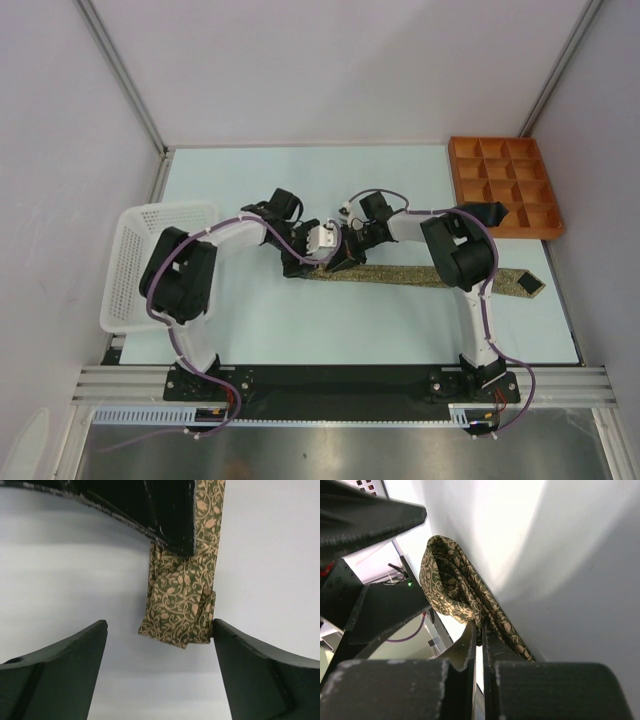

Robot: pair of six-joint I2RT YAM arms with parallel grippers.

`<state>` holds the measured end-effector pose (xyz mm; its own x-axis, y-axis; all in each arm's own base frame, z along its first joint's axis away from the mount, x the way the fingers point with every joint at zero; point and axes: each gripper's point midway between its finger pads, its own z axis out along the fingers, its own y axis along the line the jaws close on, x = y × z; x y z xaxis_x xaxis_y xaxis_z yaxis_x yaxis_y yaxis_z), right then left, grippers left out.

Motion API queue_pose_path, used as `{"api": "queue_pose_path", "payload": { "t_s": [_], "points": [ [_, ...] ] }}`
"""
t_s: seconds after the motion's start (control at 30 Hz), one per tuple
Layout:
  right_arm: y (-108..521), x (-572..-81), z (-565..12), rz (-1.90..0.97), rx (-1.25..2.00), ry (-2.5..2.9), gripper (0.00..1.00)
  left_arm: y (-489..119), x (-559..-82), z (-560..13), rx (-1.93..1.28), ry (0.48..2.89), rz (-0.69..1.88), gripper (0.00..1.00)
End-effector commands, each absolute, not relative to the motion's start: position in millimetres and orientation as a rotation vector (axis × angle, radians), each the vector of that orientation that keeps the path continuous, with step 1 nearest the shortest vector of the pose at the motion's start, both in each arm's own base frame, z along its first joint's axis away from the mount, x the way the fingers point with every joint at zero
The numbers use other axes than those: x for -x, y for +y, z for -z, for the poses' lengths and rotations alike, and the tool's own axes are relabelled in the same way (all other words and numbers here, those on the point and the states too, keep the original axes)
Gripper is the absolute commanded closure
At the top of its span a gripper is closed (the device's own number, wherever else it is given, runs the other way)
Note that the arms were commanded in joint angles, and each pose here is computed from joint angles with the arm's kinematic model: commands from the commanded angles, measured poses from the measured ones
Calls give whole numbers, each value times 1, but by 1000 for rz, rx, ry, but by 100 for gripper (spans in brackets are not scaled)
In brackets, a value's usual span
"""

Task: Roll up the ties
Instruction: Roll the tie at the center of the board.

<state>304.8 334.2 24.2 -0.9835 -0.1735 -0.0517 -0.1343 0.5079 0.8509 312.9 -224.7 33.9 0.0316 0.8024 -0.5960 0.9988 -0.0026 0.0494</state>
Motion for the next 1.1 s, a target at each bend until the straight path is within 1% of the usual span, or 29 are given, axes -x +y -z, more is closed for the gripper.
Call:
{"api": "queue_pose_path", "payload": {
  "t_s": [0.0,0.13,0.23,0.27,0.33,0.37,0.4,0.43,0.6,0.67,0.7,0.73,0.8,0.83,0.87,0.9,0.93,1.0,1.03,1.07],
  "points": [
    [338,-307,-26,1519,-333,-2705,100,-243,-318,-38,-1880,1754,528,13],
    [341,-305,-36,1547,-355,-2689,100,-242,-308,-28,-1943,1772,561,18],
    [342,-304,-39,1552,-360,-2681,100,-239,-304,-21,-1973,1786,556,32],
    [343,-304,-41,1555,-361,-2679,100,-238,-302,-21,-1979,1798,562,42],
    [344,-302,-43,1556,-364,-2667,100,-235,-301,-21,-1984,1806,550,53],
    [344,-303,-46,1563,-369,-2668,100,-234,-300,-21,-1985,1811,548,62],
    [345,-302,-48,1566,-371,-2663,100,-234,-300,-24,-1980,1814,546,65],
    [345,-302,-50,1567,-370,-2661,100,-233,-299,-26,-1978,1821,542,71],
    [344,-305,-49,1545,-399,-2684,100,-229,-299,-33,-1935,1867,515,79],
    [343,-310,-43,1527,-392,-2696,99,-228,-302,-30,-1912,1896,487,80],
    [341,-309,-37,1506,-380,-2692,93,-227,-303,-29,-1908,1897,477,80],
    [341,-309,-35,1501,-377,-2689,89,-226,-303,-27,-1905,1905,477,80],
    [339,-311,-39,1512,-368,-2679,83,-227,-304,-26,-1896,1913,476,80],
    [338,-312,-40,1516,-373,-2683,83,-227,-304,-26,-1893,1910,476,76],
    [338,-312,-43,1524,-382,-2684,83,-228,-302,-25,-1892,1907,487,74],
    [338,-313,-45,1530,-393,-2690,89,-229,-301,-26,-1890,1902,490,70],
    [339,-313,-48,1538,-404,-2693,92,-230,-302,-26,-1883,1893,493,62],
    [340,-317,-49,1544,-410,-2702,99,-233,-301,-28,-1872,1883,514,54],
    [342,-316,-48,1541,-413,-2698,100,-235,-301,-30,-1869,1875,525,46],
    [343,-317,-48,1540,-417,-2699,100,-236,-301,-31,-1869,1868,533,43]
  ]
}}
